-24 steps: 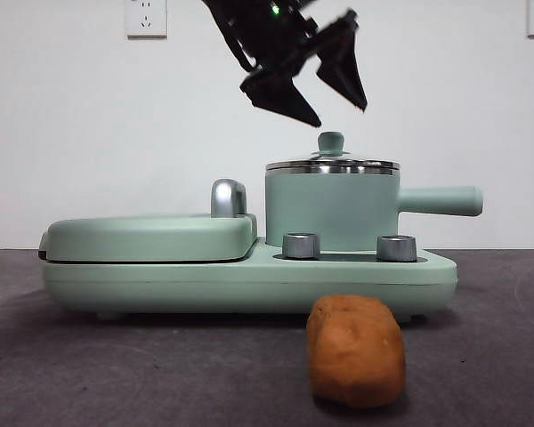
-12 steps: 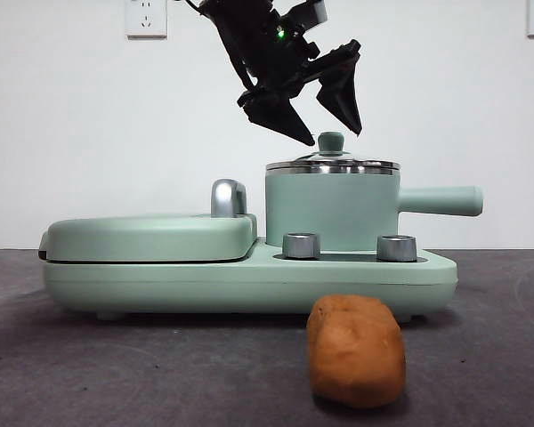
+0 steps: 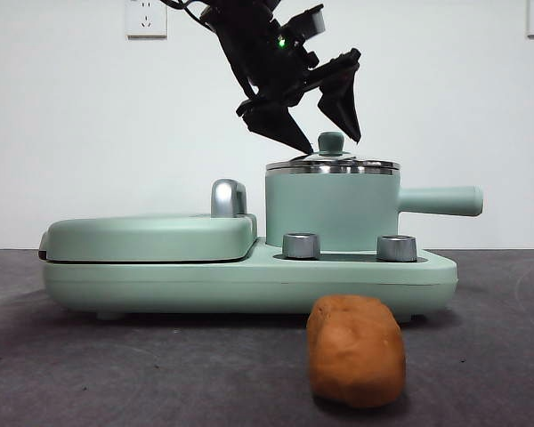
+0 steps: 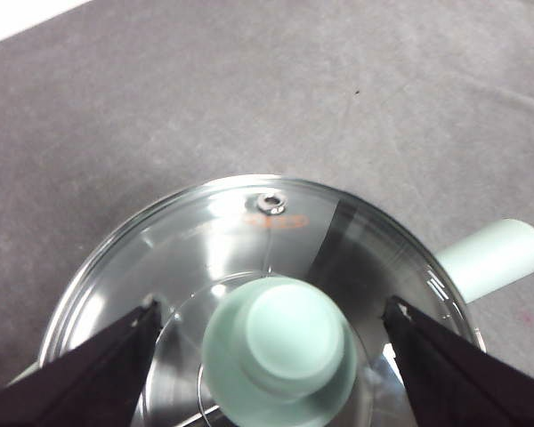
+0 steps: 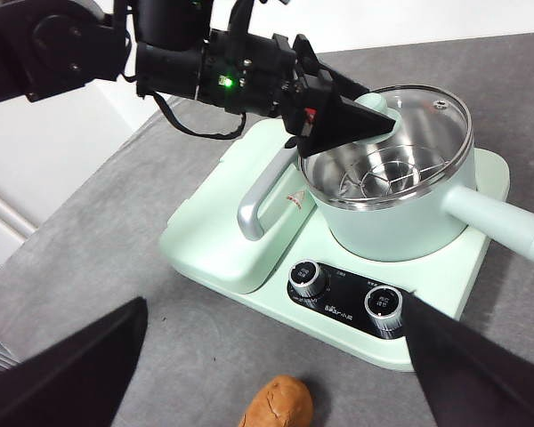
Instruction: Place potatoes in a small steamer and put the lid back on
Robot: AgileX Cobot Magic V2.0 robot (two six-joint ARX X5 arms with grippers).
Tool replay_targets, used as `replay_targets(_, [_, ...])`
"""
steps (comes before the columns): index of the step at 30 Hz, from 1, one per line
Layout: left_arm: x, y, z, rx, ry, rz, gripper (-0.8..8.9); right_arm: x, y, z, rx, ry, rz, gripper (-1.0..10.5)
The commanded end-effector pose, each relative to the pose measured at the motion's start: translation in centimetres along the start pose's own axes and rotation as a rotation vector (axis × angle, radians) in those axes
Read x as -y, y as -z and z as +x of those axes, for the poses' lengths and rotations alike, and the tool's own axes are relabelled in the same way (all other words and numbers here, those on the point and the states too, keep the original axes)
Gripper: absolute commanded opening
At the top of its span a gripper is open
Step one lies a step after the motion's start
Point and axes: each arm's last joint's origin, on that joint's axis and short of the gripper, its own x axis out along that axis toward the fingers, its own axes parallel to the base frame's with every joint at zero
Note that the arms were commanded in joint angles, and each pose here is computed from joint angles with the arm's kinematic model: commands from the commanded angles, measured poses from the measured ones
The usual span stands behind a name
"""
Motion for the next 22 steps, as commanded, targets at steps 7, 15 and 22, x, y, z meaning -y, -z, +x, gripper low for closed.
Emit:
replay_targets(7, [0.06, -0.20, 0.91, 0.015, 0.003, -0.008, 2.74, -0.23, -0.44, -0.14, 0.011, -0.006, -0.008, 4.6])
replay_targets(15, [0.08, -0.17, 0.92, 0.012, 0.003, -0.008, 0.87, -0.23, -0.44, -0.14, 0.011, -0.006, -0.007, 4.6])
replay_targets(22, [0.30, -1.07, -0.02, 0.038, 0.003, -0.002, 0.88, -0.21, -0.44, -0.14, 0.012, 0.000, 0.032, 4.6])
